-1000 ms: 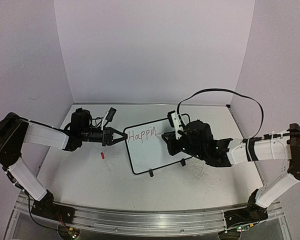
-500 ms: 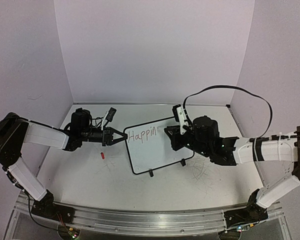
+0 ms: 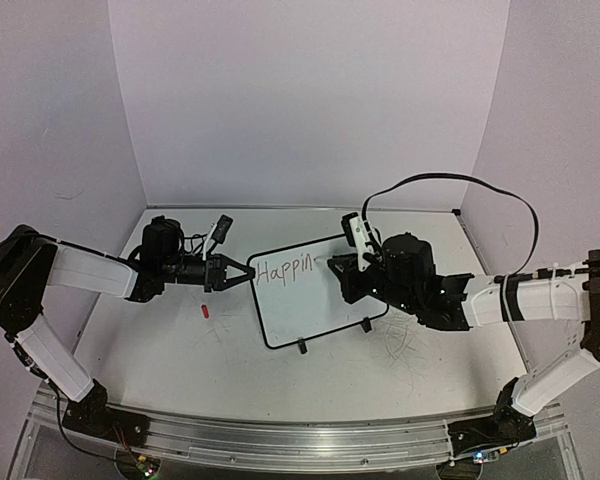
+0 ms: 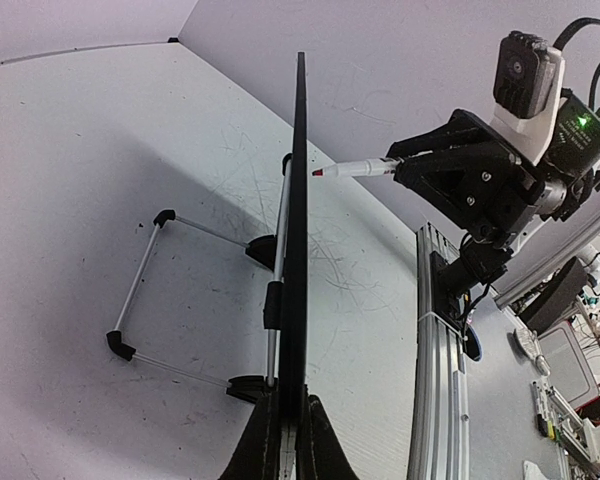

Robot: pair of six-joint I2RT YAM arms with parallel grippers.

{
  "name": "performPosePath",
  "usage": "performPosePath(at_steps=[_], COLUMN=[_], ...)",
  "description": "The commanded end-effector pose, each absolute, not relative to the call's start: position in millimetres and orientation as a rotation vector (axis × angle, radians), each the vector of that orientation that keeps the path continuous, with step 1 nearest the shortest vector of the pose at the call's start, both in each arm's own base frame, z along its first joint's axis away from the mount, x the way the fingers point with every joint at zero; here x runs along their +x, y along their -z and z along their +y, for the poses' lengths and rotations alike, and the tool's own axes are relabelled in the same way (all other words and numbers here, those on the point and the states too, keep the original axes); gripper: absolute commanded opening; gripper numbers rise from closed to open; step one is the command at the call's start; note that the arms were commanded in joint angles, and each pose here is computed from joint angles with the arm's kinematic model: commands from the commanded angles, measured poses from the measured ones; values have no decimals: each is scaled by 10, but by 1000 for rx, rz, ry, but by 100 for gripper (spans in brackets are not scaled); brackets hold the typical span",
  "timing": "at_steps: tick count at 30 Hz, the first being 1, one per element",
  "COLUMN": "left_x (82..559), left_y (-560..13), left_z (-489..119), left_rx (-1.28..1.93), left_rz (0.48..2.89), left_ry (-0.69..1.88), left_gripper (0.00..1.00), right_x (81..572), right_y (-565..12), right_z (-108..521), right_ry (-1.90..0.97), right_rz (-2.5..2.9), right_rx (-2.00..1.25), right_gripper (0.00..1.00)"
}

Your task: Write a sentence on the whiteboard

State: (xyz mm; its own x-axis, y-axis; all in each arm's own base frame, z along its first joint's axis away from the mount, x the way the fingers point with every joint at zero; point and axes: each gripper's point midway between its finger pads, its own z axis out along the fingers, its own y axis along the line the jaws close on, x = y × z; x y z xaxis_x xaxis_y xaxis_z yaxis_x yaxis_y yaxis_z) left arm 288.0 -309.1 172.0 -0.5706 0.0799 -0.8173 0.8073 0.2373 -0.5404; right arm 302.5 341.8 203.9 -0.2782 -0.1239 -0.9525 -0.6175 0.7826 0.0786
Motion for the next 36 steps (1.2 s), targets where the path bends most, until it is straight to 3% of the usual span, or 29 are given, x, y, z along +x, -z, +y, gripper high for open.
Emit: performPosePath(at_steps=[1, 36], left_x=[2846, 2834], left_y=[-1854, -1854], left_z=[-3134, -3124], left_rx=[864, 864], left_rz=[1800, 1800], left_ry=[1409, 1405], left_gripper=[0, 0], right_x=[3092, 3223], right_y=[-2224, -2317], right_z=[3501, 3291], right_ry=[-552, -497], right_rz=[1767, 1760], right_rx=[-559, -434], right_gripper=[0, 0])
